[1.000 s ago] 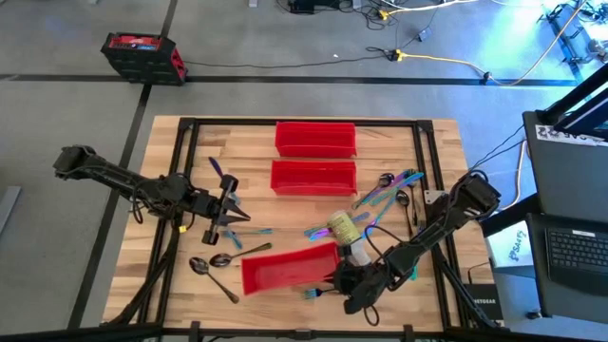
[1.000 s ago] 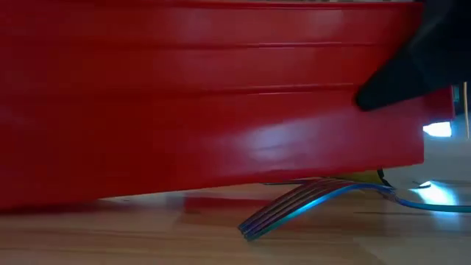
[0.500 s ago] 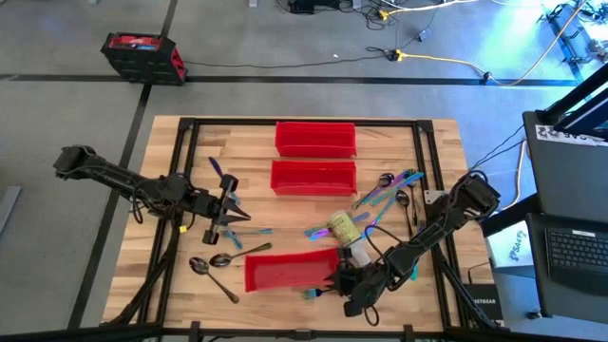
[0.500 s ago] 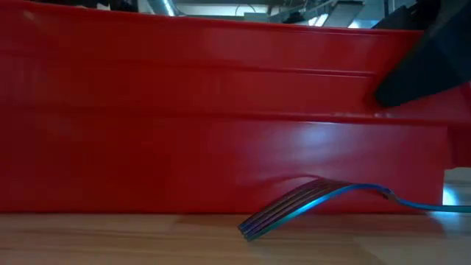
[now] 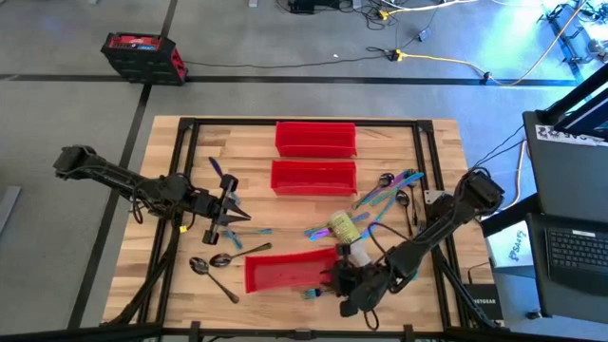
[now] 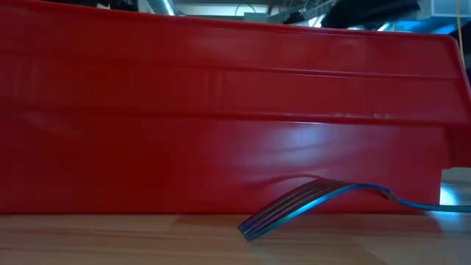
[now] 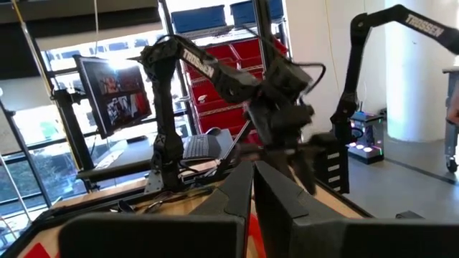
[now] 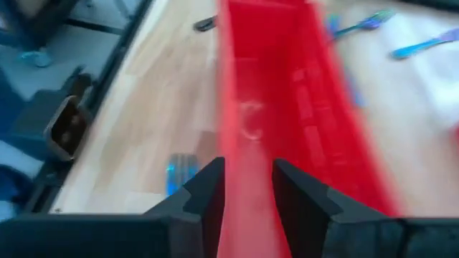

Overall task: Sort silverware
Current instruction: Move the spray bottle to the top right of the table

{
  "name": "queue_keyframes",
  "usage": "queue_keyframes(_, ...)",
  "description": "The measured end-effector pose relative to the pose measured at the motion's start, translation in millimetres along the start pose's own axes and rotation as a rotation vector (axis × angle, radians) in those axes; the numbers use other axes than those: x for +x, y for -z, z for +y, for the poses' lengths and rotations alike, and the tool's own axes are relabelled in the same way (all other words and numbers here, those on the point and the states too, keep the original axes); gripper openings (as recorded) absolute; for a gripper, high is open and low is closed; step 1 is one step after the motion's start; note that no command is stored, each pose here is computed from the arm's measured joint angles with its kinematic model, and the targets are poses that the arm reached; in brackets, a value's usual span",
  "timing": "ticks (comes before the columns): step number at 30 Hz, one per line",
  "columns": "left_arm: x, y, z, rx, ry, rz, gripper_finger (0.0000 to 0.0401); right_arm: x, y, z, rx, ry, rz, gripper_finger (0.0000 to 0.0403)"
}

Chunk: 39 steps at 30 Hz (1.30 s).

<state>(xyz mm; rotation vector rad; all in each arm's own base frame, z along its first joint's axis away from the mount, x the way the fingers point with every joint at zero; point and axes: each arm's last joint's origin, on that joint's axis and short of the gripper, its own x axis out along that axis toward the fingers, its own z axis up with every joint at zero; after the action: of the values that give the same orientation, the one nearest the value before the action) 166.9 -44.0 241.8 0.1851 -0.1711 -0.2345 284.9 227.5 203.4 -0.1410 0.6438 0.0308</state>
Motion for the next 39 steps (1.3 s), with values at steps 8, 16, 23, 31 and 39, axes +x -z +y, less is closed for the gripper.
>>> queue_keyframes(8,0.0,1.7,-0.4,-0.005,0.004,0.018,0.0001,-72.5,-7.4,-3.7,0.092,0.229,-0.116,0.0101)
queue_keyframes(16,-0.1,2.4,-0.3,0.019,-0.002,0.026,0.0001,-74.6,51.0,0.1,0.419,0.321,0.021,0.0102)
queue_keyframes(23,-0.1,2.9,-0.5,0.041,0.004,0.030,0.0001,-63.6,64.6,5.4,0.538,0.228,0.077,0.0102)
queue_keyframes(31,-0.3,5.4,-1.7,0.060,0.032,0.050,0.0001,-59.1,68.4,3.5,0.620,0.168,0.257,0.0102)
queue_keyframes(39,-0.2,5.6,-1.9,0.071,0.037,0.051,0.0001,-59.8,69.4,5.8,0.631,0.127,0.312,0.0107)
